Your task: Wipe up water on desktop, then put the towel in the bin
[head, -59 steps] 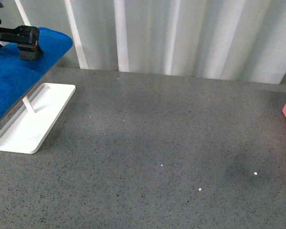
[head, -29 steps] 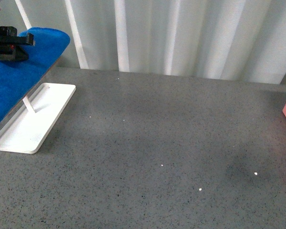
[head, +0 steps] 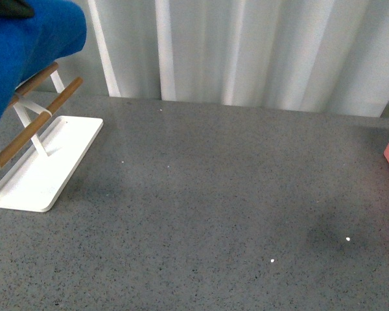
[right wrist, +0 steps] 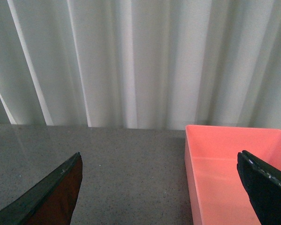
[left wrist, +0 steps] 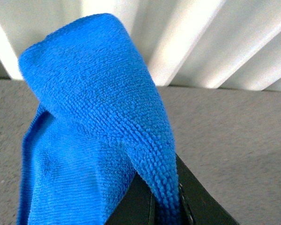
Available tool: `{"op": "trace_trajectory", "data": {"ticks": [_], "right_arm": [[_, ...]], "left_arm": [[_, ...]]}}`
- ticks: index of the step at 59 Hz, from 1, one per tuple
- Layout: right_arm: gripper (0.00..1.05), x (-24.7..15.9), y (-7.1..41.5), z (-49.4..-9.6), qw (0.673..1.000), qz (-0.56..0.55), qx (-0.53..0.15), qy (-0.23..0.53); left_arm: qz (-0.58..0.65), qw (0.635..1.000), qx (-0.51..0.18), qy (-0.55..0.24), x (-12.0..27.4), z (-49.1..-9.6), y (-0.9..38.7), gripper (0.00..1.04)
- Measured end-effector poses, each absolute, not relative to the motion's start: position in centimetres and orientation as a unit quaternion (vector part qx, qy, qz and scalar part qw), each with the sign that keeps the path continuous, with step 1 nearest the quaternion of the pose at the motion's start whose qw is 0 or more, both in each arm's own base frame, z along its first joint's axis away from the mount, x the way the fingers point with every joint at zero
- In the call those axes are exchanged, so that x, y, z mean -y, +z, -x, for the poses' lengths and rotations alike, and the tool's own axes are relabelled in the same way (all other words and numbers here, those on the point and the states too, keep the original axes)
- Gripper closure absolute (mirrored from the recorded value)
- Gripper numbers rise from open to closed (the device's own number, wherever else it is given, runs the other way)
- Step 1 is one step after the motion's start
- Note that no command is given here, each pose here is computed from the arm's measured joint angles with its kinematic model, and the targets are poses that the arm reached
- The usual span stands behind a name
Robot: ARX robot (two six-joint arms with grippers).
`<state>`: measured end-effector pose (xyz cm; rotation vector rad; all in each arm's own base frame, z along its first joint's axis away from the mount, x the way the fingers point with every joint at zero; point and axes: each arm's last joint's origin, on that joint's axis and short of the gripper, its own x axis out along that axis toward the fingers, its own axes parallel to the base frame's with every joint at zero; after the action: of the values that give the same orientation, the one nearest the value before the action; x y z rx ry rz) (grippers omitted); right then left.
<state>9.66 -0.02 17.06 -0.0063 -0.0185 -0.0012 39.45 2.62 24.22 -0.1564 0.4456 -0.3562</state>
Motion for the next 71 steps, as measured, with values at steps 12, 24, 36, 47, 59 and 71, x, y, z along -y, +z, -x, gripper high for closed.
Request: {"op": "trace_trajectory", "data": {"ticks": [12, 24, 36, 47, 59, 71], "right_arm": [[0.07, 0.0, 17.1, -9.7, 1.000, 0.003, 0.009, -0.001], [0.07, 0.0, 17.1, -9.7, 1.000, 0.003, 0.009, -0.001], [0.07, 0.0, 17.1, -9.7, 1.000, 0.003, 0.009, -0.001], [0.07, 0.0, 17.1, -9.7, 1.000, 0.003, 0.009, -0.001], [0.07, 0.2, 16.9, -10.3, 0.974, -0.065, -0.188, 0.111], [0.07, 0.2, 18.7, -14.0, 0.927, -0.122, -0.199, 0.295]], "left_arm": [[0.131, 0.930, -0.160, -0.305, 2.2, -36.1, 27.1, 1.01], [0.172, 0.883, -0.148, -0.410, 8.6, -33.4, 27.8, 1.01], [0.206, 0.839, -0.146, -0.481, 13.2, -31.5, 27.9, 1.01], [0.201, 0.843, -0.172, -0.468, 15.1, -31.5, 26.9, 1.01], [0.200, 0.845, -0.178, -0.462, 15.2, -31.7, 26.5, 1.01], [0.200, 0.846, -0.178, -0.462, 15.2, -31.7, 26.5, 1.01]]}}
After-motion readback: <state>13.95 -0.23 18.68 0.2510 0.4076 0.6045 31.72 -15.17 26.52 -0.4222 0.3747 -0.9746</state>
